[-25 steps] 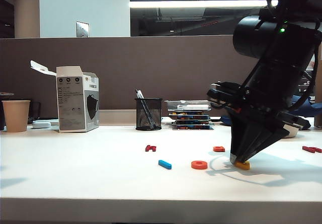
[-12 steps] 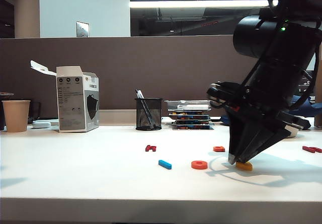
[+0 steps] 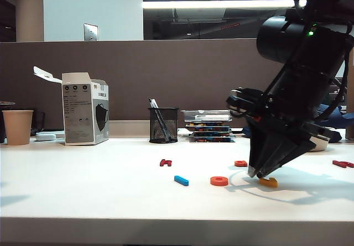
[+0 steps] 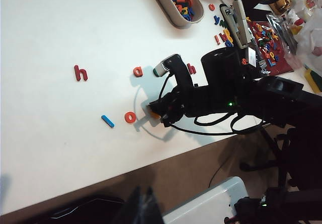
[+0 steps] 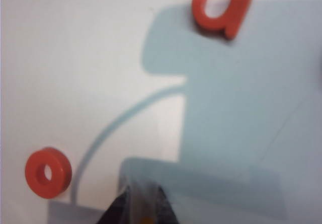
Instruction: Select the appropriate letters from the row of letter magnets placed on the table to arrange into the word "love".
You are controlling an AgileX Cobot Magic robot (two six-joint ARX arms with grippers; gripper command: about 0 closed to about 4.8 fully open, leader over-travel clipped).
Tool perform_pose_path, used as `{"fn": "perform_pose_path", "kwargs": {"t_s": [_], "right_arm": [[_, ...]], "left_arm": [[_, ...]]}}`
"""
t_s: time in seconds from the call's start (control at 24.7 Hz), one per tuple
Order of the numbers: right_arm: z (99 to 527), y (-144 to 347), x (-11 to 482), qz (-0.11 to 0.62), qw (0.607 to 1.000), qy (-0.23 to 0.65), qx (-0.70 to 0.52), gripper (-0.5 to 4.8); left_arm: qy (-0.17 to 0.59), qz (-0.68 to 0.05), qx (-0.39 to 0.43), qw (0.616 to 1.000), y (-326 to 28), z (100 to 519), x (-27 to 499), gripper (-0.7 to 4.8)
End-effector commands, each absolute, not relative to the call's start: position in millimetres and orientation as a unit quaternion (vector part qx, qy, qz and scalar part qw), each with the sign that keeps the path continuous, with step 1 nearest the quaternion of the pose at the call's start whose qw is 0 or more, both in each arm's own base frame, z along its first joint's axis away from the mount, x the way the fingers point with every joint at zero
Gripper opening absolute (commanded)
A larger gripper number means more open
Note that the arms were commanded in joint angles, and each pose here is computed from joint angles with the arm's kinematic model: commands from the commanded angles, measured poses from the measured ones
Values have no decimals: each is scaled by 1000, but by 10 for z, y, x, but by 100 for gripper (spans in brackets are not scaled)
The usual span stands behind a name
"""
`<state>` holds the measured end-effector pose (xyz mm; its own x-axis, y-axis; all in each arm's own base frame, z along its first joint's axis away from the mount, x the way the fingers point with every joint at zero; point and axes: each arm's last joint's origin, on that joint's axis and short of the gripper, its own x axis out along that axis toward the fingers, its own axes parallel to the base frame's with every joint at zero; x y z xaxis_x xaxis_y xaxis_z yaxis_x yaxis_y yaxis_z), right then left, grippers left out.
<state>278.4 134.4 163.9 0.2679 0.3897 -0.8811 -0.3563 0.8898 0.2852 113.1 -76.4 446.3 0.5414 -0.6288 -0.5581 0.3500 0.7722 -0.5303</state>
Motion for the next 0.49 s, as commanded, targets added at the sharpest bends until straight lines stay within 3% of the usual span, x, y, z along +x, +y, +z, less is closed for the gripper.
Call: {"fn": "perform_pose_path", "kwargs": {"t_s": [0.04,0.32,0.49], "right_arm": [[1663,1363,2809,239,805,543,16,65],[1983,1425,3001,220,836,502,9,67],[2333,1409,3132,107,870,481,-17,89]], "left_arm": [[380,-288,-180,860,-758,4479,1121,-5],[380,-288,-180,860,-758,4479,1121,-5],[380,-288,-180,860,-758,4479,1120,-5]]}}
